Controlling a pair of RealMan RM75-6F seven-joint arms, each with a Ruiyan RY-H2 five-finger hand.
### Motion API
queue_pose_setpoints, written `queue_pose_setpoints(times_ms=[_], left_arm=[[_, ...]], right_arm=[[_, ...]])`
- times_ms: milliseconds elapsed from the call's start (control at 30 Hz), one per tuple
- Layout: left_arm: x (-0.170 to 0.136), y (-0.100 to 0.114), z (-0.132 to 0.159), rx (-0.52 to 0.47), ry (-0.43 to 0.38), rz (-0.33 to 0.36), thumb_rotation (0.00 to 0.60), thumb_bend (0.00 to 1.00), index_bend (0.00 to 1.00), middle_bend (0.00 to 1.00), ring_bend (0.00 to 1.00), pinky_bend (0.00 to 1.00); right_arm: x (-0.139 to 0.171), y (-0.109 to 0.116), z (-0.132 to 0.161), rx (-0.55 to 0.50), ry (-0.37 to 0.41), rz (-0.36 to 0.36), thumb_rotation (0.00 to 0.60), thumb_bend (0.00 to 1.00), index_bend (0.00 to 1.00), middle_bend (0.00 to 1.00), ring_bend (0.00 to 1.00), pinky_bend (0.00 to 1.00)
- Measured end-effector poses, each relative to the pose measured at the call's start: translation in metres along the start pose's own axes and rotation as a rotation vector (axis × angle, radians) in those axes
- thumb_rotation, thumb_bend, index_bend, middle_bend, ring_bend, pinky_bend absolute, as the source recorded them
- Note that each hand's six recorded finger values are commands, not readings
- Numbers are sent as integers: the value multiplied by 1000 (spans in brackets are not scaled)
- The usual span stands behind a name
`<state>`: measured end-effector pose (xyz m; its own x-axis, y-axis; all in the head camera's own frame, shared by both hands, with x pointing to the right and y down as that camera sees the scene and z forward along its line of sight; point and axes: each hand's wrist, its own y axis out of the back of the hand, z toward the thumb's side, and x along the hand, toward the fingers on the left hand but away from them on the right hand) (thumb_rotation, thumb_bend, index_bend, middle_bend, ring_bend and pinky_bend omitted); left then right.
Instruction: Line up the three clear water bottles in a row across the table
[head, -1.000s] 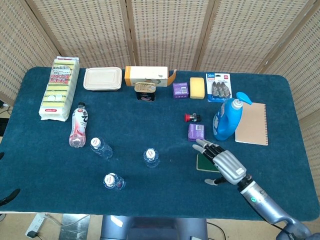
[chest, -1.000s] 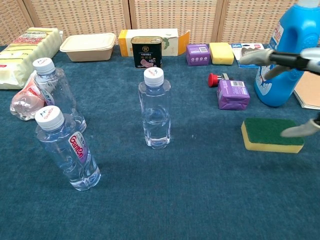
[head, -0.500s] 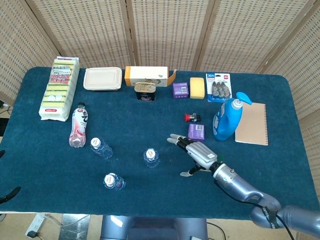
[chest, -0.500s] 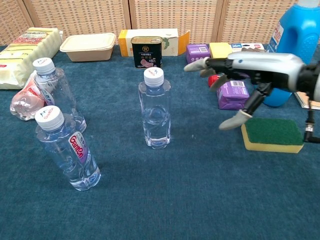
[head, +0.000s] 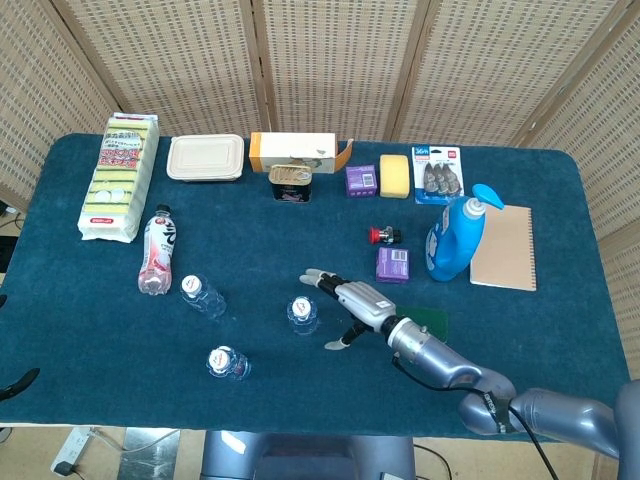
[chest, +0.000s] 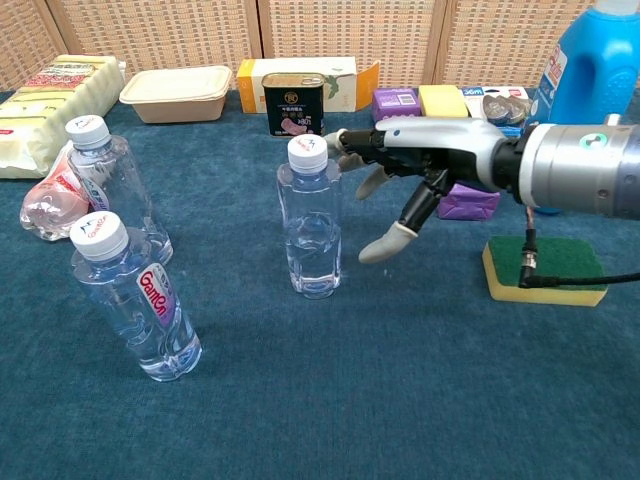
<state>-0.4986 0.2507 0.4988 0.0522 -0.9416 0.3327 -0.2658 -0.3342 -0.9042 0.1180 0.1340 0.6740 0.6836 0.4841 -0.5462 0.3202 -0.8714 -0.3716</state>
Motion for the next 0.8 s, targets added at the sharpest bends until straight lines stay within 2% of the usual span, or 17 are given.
queue_pose_setpoints(times_ms=[100,233,367,467,800], left_arm=[[0,0,-1,-3,3,-2,600,154,0,0,0,97],[-1,1,-1,-4,3,0,600,153,0,0,0,97],[-1,0,0,-6,-3,-5,600,153,0,0,0,97],[-2,1,0,-8,-5,0,600,153,0,0,0,97],[-3,2,-1,-16,-9,-1,600,153,0,0,0,96]], right_arm=[[-7,-3,2,-15,-5,-9,600,17,17,123,144,256],[-12,-2,7,-36,7,-60,600,27,121,219,254,382],[-15,-4,13,-56,19,-119,600,87,226,334,373,547],[-16,-5,13,-67,10,-135,600,129,286,395,434,622],[-15,-7,12,-75,-9,-140,600,232,374,469,507,696]])
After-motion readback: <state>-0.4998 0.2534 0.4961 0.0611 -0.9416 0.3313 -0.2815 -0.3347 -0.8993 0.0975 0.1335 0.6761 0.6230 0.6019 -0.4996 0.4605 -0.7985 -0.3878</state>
